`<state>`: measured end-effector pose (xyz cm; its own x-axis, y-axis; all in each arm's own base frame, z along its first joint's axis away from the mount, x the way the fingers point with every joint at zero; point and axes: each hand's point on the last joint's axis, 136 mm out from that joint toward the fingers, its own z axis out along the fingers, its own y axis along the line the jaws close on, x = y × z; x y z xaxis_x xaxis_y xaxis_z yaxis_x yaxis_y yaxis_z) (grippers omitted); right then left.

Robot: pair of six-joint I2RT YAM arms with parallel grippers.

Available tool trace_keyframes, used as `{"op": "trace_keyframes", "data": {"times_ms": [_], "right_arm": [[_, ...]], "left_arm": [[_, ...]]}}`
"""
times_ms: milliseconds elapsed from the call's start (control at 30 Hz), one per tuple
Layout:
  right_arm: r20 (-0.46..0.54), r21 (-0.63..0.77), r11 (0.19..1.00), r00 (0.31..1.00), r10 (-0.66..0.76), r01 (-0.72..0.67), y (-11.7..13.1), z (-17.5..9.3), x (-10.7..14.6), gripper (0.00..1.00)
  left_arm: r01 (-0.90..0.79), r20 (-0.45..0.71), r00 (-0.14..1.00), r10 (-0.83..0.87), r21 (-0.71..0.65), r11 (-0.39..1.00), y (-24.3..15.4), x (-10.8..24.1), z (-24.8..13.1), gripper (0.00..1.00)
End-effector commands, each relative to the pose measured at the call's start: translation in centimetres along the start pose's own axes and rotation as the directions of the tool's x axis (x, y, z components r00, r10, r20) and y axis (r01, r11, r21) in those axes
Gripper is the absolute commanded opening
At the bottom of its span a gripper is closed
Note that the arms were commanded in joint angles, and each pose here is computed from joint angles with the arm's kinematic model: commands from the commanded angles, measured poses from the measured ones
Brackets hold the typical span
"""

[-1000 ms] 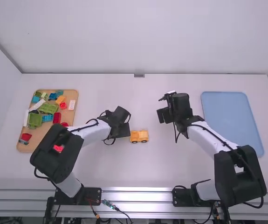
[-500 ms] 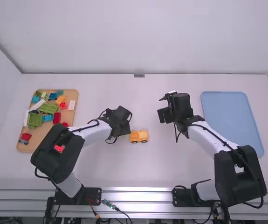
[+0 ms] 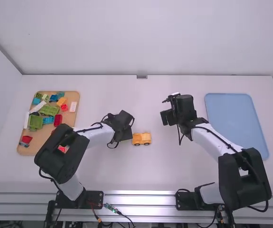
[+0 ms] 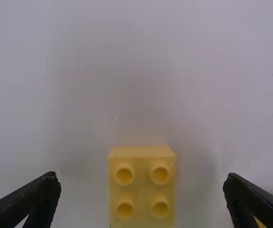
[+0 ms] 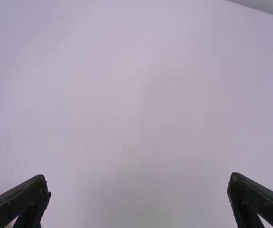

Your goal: Assemble lego blocks to make yellow taxi

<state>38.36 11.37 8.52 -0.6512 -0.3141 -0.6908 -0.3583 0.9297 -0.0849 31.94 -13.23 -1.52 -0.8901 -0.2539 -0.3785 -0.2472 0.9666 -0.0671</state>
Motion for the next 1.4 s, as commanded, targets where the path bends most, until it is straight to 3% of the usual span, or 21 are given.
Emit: {"op": "trace_keyframes", "data": {"times_ms": [0,333,633,1100,1367], "right_arm": [[0.031,0.001,1.000,1.000,0.000,0.000,0.0,-0.6,-1.2,0.99],[0.031,0.001,1.000,1.000,-0.001,0.001,0.0,-0.6,-1.2,0.99],[0.031,-0.001,1.000,1.000,-0.003,0.003,0.1,-0.6,-1.2,0.99],[0.031,0.001,1.000,1.000,-0.001,0.001,0.0,-0.6,-1.2,0.99],[0.030,0.003,1.000,1.000,-0.001,0.001,-0.1,-0.6,-1.2,0.99]], "left_arm": [[-0.001,-0.021,1.000,0.000,-0.038,0.999,1.0,0.6,0.9,0.90],[-0.014,-0.031,0.999,0.012,-0.073,0.997,1.5,0.8,0.8,0.67],[-0.027,-0.072,0.997,0.020,-0.089,0.996,1.2,0.7,0.0,0.65],[-0.058,-0.074,0.996,0.053,-0.066,0.996,1.3,1.0,0.4,0.40],[-0.175,-0.091,0.981,0.171,-0.032,0.984,0.9,1.2,0.4,0.38]]}}
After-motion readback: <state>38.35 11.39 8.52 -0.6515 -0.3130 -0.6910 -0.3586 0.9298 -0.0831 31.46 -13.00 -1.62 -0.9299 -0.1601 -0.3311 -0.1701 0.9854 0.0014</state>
